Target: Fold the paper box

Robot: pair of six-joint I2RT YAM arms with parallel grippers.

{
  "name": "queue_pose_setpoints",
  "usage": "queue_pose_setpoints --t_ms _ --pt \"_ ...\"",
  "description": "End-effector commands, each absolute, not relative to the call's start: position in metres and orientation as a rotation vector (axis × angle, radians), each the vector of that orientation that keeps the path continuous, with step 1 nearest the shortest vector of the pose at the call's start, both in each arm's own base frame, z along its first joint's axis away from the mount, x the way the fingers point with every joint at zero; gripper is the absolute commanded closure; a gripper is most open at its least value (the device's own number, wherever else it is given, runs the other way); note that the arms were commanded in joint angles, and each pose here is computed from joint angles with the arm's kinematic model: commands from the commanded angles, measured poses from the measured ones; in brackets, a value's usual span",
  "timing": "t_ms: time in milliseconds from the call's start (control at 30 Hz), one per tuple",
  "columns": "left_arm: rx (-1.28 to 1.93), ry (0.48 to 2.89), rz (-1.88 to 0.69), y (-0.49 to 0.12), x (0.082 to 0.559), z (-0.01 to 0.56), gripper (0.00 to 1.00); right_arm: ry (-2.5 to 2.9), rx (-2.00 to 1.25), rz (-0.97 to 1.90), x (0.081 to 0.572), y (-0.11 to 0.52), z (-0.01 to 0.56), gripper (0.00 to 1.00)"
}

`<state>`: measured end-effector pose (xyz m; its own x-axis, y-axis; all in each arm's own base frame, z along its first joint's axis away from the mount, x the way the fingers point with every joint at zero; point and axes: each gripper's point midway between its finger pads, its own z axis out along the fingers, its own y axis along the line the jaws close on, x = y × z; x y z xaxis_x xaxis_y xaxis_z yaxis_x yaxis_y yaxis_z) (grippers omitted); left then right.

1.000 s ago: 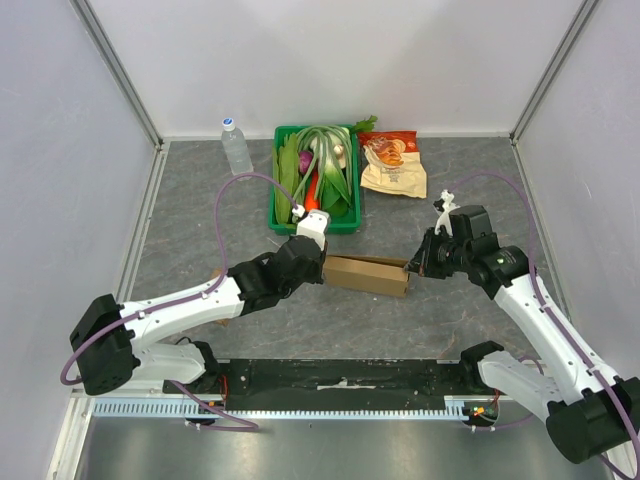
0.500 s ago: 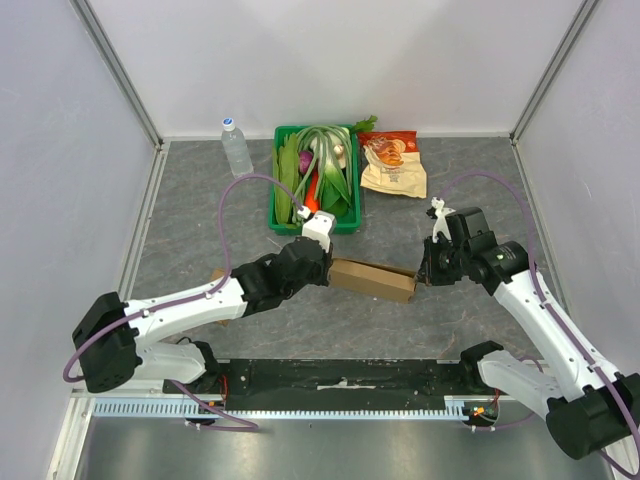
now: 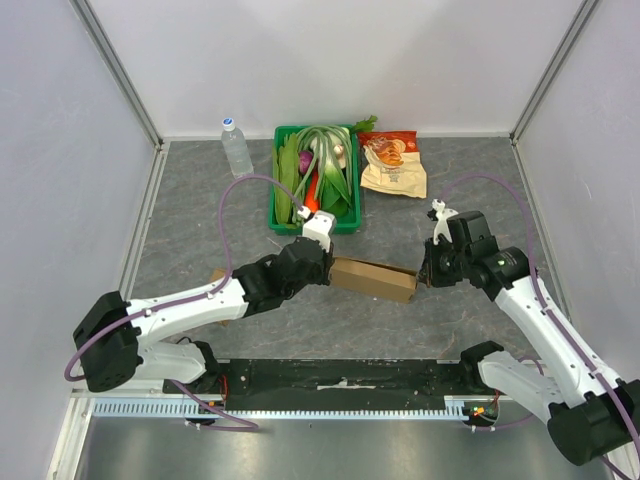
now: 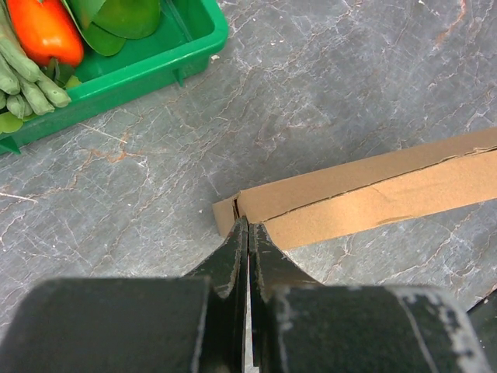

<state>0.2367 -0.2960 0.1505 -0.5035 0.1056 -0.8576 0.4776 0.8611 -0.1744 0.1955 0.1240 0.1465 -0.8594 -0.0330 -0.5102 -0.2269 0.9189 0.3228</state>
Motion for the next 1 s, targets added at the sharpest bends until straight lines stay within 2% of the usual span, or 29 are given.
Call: queue_pose_setpoints --t_ms 0,233,333,433,467,533,567,633,667,733,767,867,967 --pt "0.473 2.174 -0.476 -0.288 0.217 0.114 0.98 2.612 -0.158 0.474 0.186 0.117 0.129 1.0" --pt "0.399 2.156 -0.477 -0.272 0.214 0.098 0.98 2.671 -0.078 0.475 0.177 0.115 0.105 1.0" --pt "0.383 2.157 -0.488 -0.268 0.211 0.093 0.98 2.642 -0.049 0.478 0.18 0.115 0.109 0.94" --pt "0.372 2.138 -0.505 -0.271 0.213 0.097 0.98 2.611 -0.062 0.479 0.186 0.117 0.124 0.75" --pt "0.374 2.138 -0.501 -0.272 0.213 0.097 0.98 2.609 -0.067 0.502 0.186 0.119 0.129 0.62" --pt "0.366 2.133 -0.492 -0.271 0.214 0.099 0.98 2.574 -0.082 0.547 0.187 0.125 0.143 0.54" --pt "0.361 2.133 -0.488 -0.271 0.215 0.099 0.98 2.568 -0.091 0.572 0.186 0.128 0.147 0.45" --pt "0.348 2.134 -0.475 -0.27 0.216 0.1 0.98 2.542 -0.091 0.594 0.186 0.13 0.159 0.37" --pt "0.338 2.135 -0.477 -0.27 0.217 0.101 0.98 2.534 -0.091 0.614 0.185 0.132 0.162 0.29" --pt "0.335 2.133 -0.477 -0.271 0.217 0.102 0.98 2.519 -0.099 0.663 0.18 0.136 0.17 0.22" --pt "0.334 2.133 -0.477 -0.271 0.217 0.102 0.98 2.527 -0.097 0.681 0.177 0.137 0.171 0.16" --pt "0.346 2.151 -0.453 -0.269 0.215 0.098 0.98 2.506 -0.061 0.787 0.171 0.148 0.181 0.07" --pt "0.341 2.152 -0.438 -0.268 0.216 0.097 0.98 2.48 0.222 0.819 0.176 0.147 0.19 0.02"
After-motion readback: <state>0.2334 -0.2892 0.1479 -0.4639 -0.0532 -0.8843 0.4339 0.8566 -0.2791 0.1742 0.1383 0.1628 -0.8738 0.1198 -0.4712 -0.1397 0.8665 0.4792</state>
